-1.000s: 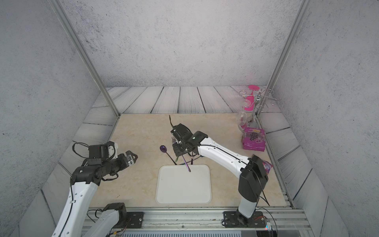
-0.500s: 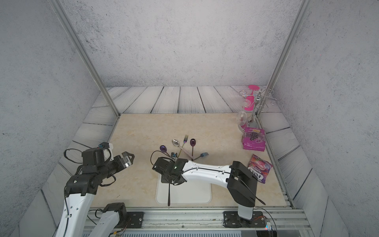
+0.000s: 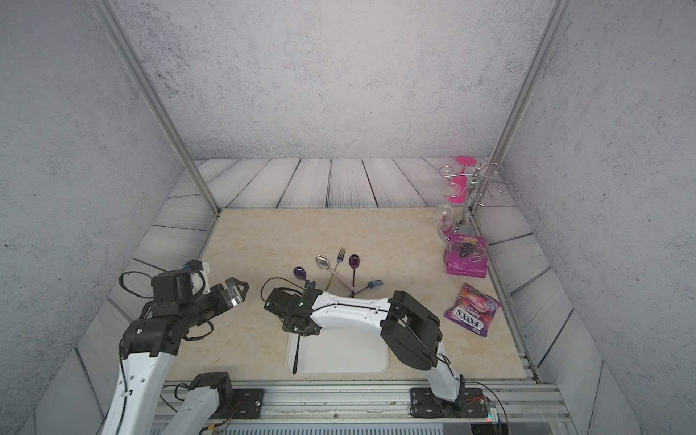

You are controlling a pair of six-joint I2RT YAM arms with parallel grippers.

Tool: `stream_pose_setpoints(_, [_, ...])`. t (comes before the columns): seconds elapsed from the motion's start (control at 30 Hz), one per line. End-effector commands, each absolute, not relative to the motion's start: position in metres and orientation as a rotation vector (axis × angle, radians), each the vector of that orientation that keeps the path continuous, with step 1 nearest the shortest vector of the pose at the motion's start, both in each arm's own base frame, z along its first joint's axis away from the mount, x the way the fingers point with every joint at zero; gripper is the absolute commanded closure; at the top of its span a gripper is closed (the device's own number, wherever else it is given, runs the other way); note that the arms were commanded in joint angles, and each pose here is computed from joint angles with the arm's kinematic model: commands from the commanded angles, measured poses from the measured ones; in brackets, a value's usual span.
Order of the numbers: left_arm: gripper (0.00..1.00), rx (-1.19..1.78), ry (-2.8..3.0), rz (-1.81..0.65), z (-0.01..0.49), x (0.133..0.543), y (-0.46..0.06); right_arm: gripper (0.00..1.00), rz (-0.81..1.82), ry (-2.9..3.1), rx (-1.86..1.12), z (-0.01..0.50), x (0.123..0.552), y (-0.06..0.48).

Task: Set the spoon and fork side by side
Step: Place the fork on the tray.

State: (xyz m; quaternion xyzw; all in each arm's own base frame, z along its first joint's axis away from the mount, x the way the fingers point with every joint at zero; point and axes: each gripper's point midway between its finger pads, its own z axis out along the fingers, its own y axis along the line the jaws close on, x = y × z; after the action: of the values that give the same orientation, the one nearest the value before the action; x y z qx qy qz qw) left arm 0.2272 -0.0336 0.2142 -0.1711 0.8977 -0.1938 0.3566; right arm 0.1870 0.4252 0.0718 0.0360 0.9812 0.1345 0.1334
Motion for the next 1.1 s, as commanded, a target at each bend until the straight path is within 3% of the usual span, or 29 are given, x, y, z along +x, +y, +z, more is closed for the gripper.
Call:
stream_pose_setpoints(0.0, [0.01, -0.422, 2.307, -0.514, 0.216, 0.228, -0.035, 1.0, 0.314, 2.852, 0.107, 0.065, 0.189, 0.418])
stream_pose_setpoints(1.07, [0.0, -0.414, 2.312, -0.526, 0.215, 0.23, -0.037, 1.0, 0.402, 3.019, 0.086, 0.017, 0.191, 0.432])
